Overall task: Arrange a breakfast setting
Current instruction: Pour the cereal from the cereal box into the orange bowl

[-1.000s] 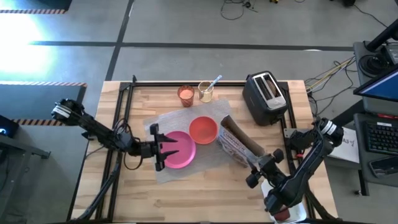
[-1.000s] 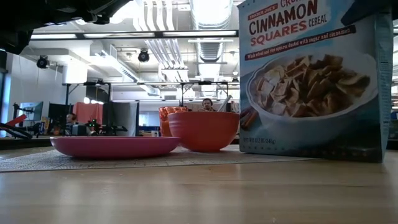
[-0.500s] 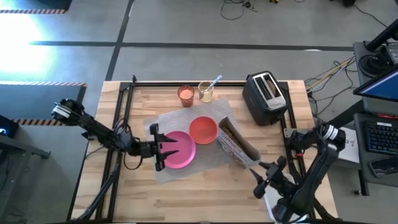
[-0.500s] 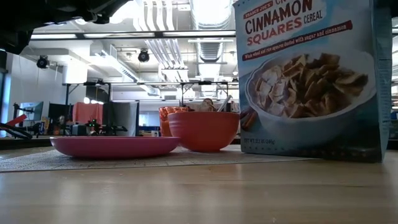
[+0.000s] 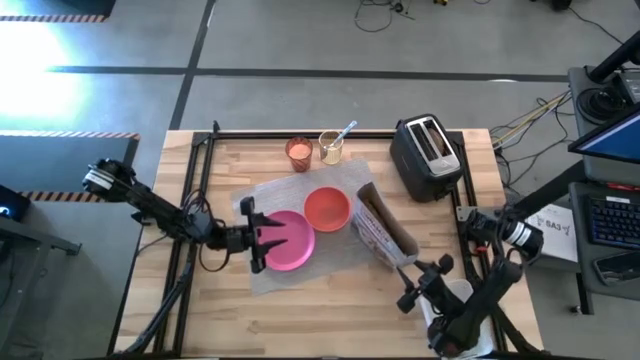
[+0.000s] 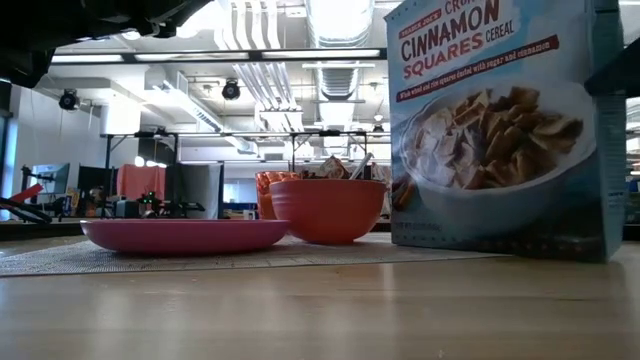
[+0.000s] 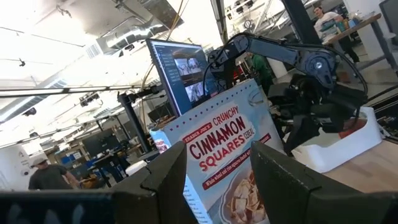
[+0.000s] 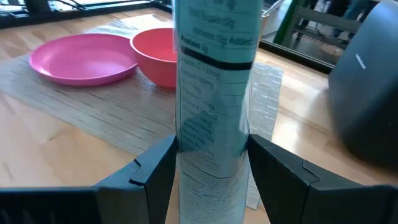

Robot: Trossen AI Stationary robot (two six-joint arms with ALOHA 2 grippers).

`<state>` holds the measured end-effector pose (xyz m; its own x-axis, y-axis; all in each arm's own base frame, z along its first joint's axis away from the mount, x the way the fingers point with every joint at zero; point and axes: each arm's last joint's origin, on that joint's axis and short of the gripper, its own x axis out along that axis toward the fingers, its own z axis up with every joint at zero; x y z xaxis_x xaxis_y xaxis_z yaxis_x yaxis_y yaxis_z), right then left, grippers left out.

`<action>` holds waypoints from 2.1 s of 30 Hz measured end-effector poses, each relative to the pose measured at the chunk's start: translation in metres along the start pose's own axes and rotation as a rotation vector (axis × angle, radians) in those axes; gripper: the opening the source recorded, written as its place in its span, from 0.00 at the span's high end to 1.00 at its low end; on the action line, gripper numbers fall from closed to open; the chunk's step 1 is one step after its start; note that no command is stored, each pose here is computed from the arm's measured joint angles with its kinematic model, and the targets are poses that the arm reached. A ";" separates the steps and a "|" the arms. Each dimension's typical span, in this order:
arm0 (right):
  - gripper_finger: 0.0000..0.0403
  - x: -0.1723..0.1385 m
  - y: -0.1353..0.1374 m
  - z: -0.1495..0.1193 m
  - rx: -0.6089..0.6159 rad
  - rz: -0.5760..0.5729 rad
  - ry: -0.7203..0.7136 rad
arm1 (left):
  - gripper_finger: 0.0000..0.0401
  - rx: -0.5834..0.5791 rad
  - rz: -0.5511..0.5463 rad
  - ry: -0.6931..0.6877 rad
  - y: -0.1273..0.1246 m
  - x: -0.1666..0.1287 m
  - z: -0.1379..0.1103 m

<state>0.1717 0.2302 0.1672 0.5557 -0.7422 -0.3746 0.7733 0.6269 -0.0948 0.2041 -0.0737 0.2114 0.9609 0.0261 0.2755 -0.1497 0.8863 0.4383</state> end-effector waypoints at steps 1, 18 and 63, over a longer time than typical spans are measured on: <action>0.54 0.002 0.000 0.000 -0.004 -0.006 0.000 | 0.60 0.001 0.002 0.001 0.000 0.000 0.000; 0.54 0.013 0.000 -0.009 0.051 0.021 -0.017 | 0.60 -0.003 0.005 0.002 0.001 0.000 -0.001; 0.52 0.028 0.021 0.007 -0.064 -0.004 0.061 | 0.60 -0.002 0.008 0.004 0.002 0.001 -0.001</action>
<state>0.2058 0.2212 0.1609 0.5317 -0.7298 -0.4297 0.7530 0.6396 -0.1546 0.2048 -0.0718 0.2114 0.9606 0.0347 0.2759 -0.1568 0.8869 0.4345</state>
